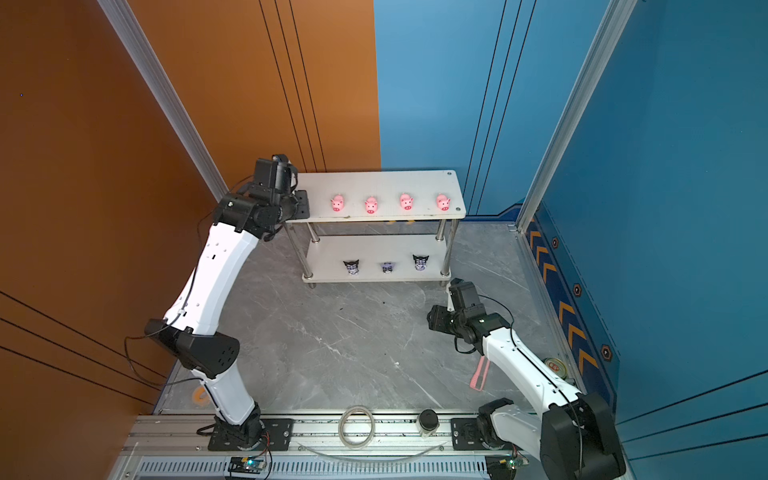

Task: Place and organize the plastic toys onto the shelf
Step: 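Lower the pig onto the top shelf end and open the left gripper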

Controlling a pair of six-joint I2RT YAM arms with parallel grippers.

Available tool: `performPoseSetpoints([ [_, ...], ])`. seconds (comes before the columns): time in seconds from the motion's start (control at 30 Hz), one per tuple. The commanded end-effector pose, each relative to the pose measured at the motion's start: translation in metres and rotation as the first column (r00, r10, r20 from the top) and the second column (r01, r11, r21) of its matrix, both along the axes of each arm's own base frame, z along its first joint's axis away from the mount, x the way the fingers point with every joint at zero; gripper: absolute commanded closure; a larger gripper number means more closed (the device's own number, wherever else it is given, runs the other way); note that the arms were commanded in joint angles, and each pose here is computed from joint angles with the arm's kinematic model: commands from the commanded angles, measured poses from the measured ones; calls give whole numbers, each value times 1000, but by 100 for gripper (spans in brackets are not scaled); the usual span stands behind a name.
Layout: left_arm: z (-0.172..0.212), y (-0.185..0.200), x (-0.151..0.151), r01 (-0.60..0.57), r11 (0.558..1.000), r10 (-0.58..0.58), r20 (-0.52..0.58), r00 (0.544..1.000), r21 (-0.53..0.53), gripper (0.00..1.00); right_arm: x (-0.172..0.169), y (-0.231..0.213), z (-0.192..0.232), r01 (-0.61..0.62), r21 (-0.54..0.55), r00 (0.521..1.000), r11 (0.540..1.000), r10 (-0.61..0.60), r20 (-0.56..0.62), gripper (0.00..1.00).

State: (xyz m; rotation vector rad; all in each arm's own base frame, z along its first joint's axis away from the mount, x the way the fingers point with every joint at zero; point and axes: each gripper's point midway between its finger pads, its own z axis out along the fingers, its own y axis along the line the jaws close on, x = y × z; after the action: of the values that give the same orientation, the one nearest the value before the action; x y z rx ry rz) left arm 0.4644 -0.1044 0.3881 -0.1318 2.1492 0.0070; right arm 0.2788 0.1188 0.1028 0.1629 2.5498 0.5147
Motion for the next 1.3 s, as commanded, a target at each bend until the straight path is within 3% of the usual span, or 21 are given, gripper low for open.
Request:
performPoseSetpoints([
  [0.0, 2, 1, 0, -1, 1000, 1, 2, 1000, -10, 50, -1, -2, 1, -4, 2, 1000, 1000, 4, 15, 37],
  [0.27, -2, -1, -1, 5, 1000, -5, -10, 1000, -9, 66, -2, -3, 1, -3, 3, 1000, 1000, 3, 16, 37],
  [0.4, 5, -4, -6, 9, 1000, -9, 6, 1000, -2, 69, -1, -3, 2, -1, 5, 1000, 1000, 1, 20, 37],
  [1.0, 12, -5, -19, -5, 1000, 4, 24, 1000, 24, 69, -2, 0, 4, -8, 22, 1000, 1000, 8, 24, 37],
  [1.27, 6, -6, -15, -6, 1000, 6, 12, 1000, 27, 55, -3, -1, 4, -9, 21, 1000, 1000, 8, 26, 37],
])
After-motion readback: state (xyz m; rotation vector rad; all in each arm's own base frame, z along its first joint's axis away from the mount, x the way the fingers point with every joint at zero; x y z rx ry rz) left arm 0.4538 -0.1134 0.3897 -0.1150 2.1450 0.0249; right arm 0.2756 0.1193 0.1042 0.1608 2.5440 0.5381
